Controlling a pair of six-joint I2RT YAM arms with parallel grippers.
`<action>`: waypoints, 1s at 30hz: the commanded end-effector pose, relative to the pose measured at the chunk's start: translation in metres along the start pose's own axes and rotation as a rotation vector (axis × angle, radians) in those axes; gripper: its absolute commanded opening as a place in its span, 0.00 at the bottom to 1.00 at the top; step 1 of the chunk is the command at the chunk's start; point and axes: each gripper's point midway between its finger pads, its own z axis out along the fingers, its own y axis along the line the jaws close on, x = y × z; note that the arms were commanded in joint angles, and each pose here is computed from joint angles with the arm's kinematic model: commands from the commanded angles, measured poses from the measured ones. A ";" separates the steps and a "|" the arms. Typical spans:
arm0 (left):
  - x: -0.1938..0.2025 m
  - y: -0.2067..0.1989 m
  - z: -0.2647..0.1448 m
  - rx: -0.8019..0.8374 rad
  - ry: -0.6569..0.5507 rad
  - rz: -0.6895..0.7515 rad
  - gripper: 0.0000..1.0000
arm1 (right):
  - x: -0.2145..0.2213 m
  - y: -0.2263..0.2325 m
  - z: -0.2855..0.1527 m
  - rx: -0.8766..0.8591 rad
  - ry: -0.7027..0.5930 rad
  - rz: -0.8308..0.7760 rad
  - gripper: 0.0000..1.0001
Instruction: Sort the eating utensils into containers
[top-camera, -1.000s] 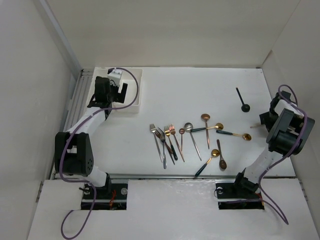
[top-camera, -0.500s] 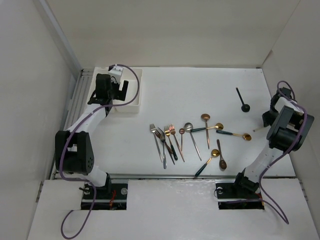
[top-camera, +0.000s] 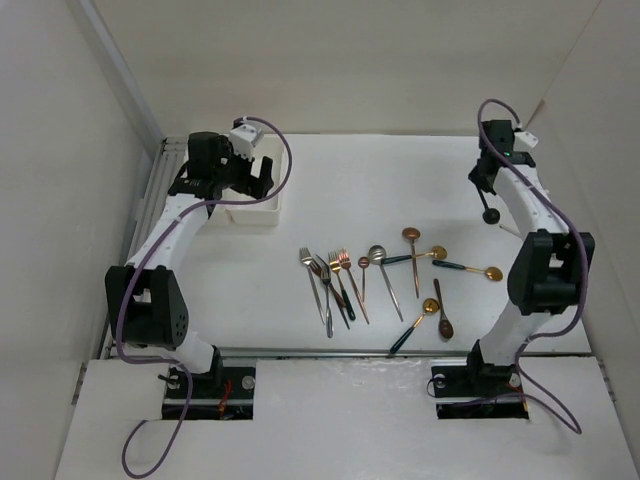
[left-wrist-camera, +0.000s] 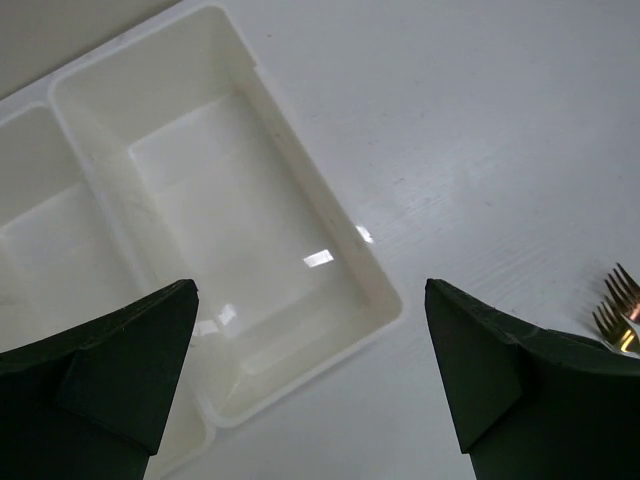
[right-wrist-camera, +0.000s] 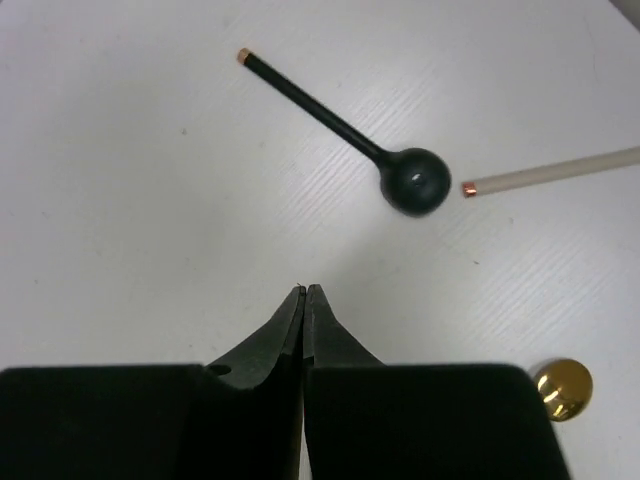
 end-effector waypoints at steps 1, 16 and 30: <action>-0.031 -0.020 -0.017 0.095 -0.069 -0.005 0.95 | -0.013 -0.066 0.011 0.109 0.052 0.165 0.04; -0.008 -0.032 -0.024 0.119 -0.033 -0.025 0.99 | 0.042 -0.226 0.028 0.464 0.065 0.375 0.95; 0.002 -0.025 -0.018 0.093 0.026 -0.039 0.99 | 0.017 -0.241 0.086 0.607 0.033 0.340 0.93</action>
